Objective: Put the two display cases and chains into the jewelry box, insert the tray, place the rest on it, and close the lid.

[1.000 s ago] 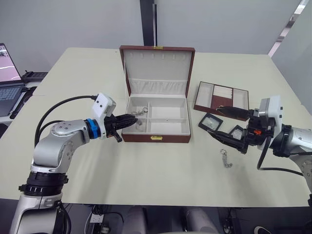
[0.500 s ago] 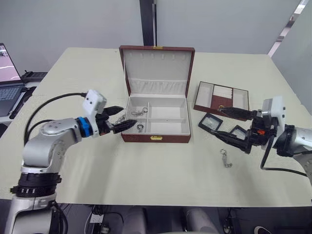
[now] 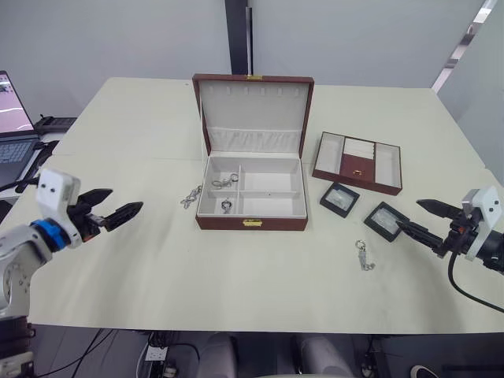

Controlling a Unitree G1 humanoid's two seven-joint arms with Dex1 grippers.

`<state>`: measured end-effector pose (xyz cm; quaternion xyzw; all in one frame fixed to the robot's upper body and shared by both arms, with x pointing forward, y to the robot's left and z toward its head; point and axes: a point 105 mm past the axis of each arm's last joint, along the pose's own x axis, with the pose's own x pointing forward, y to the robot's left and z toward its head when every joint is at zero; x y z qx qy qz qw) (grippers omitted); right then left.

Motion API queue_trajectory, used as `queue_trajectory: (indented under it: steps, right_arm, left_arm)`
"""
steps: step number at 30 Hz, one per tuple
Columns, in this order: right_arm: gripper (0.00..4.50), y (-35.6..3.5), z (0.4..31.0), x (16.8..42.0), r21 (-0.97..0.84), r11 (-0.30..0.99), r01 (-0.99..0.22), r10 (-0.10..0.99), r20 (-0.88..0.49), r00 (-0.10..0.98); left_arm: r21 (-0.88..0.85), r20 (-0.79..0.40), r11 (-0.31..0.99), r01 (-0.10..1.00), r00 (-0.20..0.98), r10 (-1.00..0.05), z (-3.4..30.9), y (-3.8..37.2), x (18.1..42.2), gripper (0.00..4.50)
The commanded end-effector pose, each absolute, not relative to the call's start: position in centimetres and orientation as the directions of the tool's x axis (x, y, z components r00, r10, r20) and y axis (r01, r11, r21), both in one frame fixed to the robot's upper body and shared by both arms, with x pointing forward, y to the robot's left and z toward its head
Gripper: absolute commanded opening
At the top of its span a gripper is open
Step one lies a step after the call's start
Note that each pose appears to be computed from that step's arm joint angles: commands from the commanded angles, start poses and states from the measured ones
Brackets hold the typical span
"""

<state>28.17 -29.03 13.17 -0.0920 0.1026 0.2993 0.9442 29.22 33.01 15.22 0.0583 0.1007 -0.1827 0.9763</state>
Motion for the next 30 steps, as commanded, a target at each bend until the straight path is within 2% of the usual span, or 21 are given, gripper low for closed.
queue_trajectory:
  steps: [1,5,13,24,30]
  right_arm:
    - [4.5,-30.9,13.1,28.8,-0.153,0.855,-0.496,0.468,-0.187,0.864]
    - [4.5,-32.7,11.6,29.5,-0.156,0.904,-0.398,0.374,-0.162,0.913]
    - [4.5,-35.3,11.1,31.1,-0.149,0.969,-0.197,0.19,-0.063,0.98]
    - [4.5,-35.3,11.1,31.3,-0.151,0.972,-0.18,0.175,-0.045,0.983]
    - [4.5,-34.9,11.5,31.2,-0.157,0.963,-0.217,0.212,-0.05,0.976]
  left_arm:
    - [0.144,-0.199,0.955,0.26,0.953,-0.229,14.3,34.9,28.1,4.49]
    - [0.134,-0.143,0.98,0.145,0.982,-0.126,13.6,35.9,27.2,4.49]
    - [0.109,-0.077,0.991,-0.079,0.993,0.088,11.2,37.7,26.8,4.49]
    - [0.103,-0.062,0.991,-0.086,0.994,0.093,11.0,37.1,27.9,4.49]
    - [0.091,-0.055,0.994,-0.055,0.997,0.06,12.0,36.4,28.3,4.49]
